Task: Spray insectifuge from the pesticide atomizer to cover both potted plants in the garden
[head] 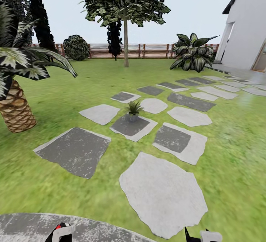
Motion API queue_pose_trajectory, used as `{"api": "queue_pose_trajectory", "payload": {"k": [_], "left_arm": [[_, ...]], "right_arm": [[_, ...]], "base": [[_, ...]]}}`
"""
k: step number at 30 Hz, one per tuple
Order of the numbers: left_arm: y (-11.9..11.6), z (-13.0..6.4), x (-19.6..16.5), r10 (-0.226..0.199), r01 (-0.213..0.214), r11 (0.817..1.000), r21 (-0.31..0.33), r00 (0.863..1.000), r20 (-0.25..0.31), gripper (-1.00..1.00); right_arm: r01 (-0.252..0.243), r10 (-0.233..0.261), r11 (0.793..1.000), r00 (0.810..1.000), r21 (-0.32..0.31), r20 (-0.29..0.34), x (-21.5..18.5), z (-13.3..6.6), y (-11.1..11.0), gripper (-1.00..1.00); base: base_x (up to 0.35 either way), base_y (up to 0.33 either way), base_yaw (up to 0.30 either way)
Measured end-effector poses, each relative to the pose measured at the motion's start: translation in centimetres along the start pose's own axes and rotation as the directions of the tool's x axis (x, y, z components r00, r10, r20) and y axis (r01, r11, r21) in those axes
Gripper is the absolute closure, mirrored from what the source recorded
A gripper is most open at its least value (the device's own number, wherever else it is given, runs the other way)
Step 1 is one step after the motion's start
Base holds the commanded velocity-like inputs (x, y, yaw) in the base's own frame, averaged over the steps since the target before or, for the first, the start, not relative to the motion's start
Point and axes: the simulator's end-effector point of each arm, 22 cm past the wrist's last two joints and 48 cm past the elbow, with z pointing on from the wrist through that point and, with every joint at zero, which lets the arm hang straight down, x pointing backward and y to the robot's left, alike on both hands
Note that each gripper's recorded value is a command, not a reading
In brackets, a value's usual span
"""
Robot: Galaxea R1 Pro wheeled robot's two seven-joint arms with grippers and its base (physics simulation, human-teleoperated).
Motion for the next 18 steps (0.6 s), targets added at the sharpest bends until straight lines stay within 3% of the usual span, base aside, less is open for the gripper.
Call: {"api": "queue_pose_trajectory", "payload": {"k": [18], "left_arm": [[-0.01,0.0,0.0,0.0,0.0,1.0,0.0,1.0,0.0,1.0]], "right_arm": [[0.0,0.0,1.0,1.0,0.002,0.001,-0.03,0.01,-0.1,-1.0]], "base": [[0.335,0.0,0.0]]}}
